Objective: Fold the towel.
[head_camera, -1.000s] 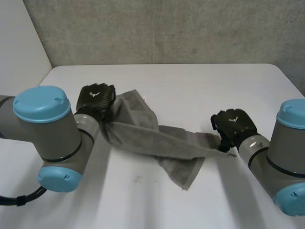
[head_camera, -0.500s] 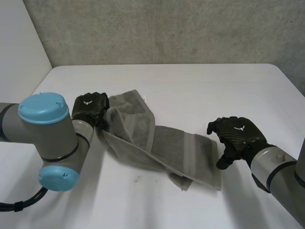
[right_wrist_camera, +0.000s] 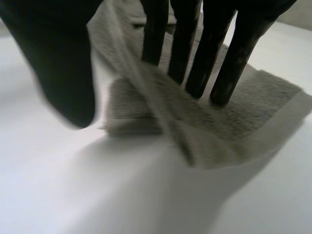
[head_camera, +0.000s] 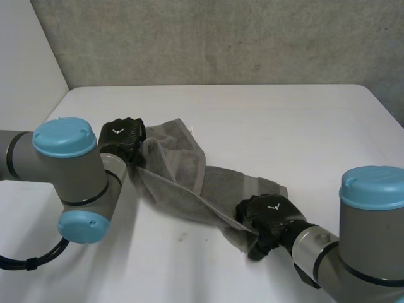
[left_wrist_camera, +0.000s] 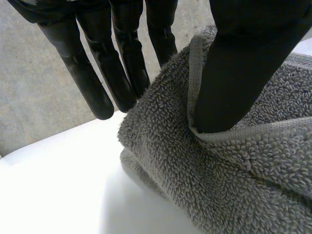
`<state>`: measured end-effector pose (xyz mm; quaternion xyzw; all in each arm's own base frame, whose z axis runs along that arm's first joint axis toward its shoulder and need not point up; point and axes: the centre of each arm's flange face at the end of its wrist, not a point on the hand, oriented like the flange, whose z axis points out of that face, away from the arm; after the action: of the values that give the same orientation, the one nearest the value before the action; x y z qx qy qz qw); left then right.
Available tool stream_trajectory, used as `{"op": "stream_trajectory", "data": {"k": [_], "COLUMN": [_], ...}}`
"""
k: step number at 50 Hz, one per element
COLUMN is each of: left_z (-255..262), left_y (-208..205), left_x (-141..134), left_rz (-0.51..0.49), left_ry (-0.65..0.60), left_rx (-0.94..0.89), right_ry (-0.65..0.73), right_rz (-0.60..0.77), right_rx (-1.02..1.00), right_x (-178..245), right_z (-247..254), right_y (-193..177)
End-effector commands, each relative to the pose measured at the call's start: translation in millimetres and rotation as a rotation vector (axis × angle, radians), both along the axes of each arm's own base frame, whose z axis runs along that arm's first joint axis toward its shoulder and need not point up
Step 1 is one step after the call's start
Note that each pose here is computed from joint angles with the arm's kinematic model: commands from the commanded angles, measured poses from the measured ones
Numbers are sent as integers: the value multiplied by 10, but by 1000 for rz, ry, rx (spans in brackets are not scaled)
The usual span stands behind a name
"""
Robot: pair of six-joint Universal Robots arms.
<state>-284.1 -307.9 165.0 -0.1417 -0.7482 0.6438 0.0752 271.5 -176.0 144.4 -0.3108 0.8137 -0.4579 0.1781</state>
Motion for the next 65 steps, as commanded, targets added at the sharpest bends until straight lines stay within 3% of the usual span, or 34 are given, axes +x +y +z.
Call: {"op": "stream_trajectory", "data": {"k": [1, 9, 17, 26, 29, 34, 36, 40, 47, 65], "left_z": [40, 123, 241, 411, 462, 482, 486, 495, 470, 233], "left_y": [79, 298, 450, 727, 805, 858, 842, 771, 706, 812], "left_x": [41, 190, 405, 506, 497, 398, 353, 369, 428, 483], "left_rz": [2, 14, 53, 29, -7, -145, -252, -344, -529, -582], "left_ry": [-3, -10, -5, 5, 10, 33, 48, 48, -36, -153], "left_rx": [13, 41, 38, 12, -5, -1, 2, -3, -49, -39], "right_ry": [14, 79, 148, 186, 184, 182, 184, 191, 212, 231], "right_rz": [-128, -115, -118, -90, -87, -88, -88, -90, -132, -171], "right_rx": [-231, -431, -482, -505, -519, -552, -547, -538, -509, -485], "right_x": [-20, -106, -250, -259, -251, -241, -241, -237, -359, -472], "right_z": [-42, 227, 302, 389, 430, 533, 551, 544, 479, 401], "right_y": [-362, -471, -562, -541, -570, -664, -726, -776, -917, -1051]}}
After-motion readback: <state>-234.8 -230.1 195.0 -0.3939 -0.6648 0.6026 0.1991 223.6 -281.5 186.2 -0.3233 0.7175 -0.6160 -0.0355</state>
